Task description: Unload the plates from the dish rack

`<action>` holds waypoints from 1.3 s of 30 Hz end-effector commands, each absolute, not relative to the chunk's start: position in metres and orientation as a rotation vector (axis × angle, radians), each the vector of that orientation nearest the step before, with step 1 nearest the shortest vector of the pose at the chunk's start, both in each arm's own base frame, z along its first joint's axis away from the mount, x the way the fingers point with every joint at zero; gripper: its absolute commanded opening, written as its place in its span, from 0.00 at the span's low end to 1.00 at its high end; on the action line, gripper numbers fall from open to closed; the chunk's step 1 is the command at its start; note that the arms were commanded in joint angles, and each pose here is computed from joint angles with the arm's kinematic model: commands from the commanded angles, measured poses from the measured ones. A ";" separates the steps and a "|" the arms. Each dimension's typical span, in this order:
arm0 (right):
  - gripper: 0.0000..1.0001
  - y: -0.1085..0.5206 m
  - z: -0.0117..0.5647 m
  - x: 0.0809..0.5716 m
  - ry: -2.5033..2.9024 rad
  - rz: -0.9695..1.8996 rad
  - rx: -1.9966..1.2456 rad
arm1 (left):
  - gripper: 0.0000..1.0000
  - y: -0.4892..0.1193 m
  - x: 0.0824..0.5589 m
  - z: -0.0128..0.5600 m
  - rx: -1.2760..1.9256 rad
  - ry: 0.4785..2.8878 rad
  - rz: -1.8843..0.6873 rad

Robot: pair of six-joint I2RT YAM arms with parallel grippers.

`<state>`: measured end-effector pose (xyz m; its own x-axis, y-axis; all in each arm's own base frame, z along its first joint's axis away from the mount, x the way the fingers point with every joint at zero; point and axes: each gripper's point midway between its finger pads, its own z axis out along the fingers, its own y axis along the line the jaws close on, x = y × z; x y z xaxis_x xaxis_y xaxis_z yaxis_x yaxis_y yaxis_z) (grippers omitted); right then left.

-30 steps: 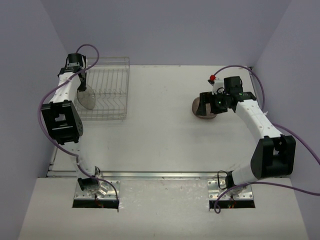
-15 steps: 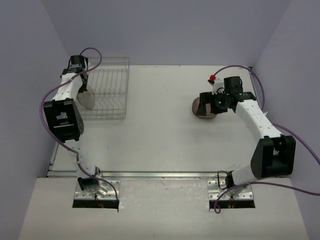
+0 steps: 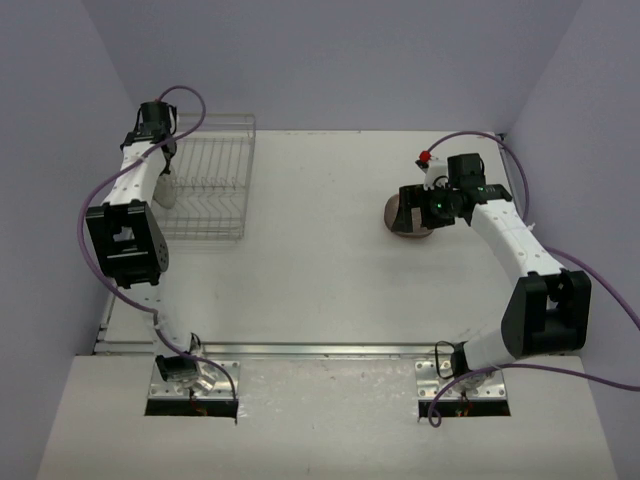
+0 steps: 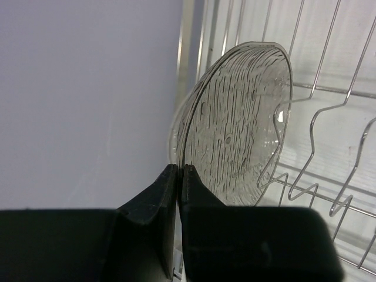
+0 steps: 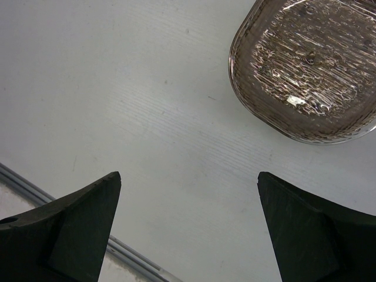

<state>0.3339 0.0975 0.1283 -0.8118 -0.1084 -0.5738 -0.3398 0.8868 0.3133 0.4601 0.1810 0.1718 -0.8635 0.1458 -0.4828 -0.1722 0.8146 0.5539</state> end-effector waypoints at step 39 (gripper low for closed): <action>0.49 0.290 0.266 0.386 2.120 1.216 -0.172 | 0.00 -0.176 0.368 0.322 0.216 2.055 -0.749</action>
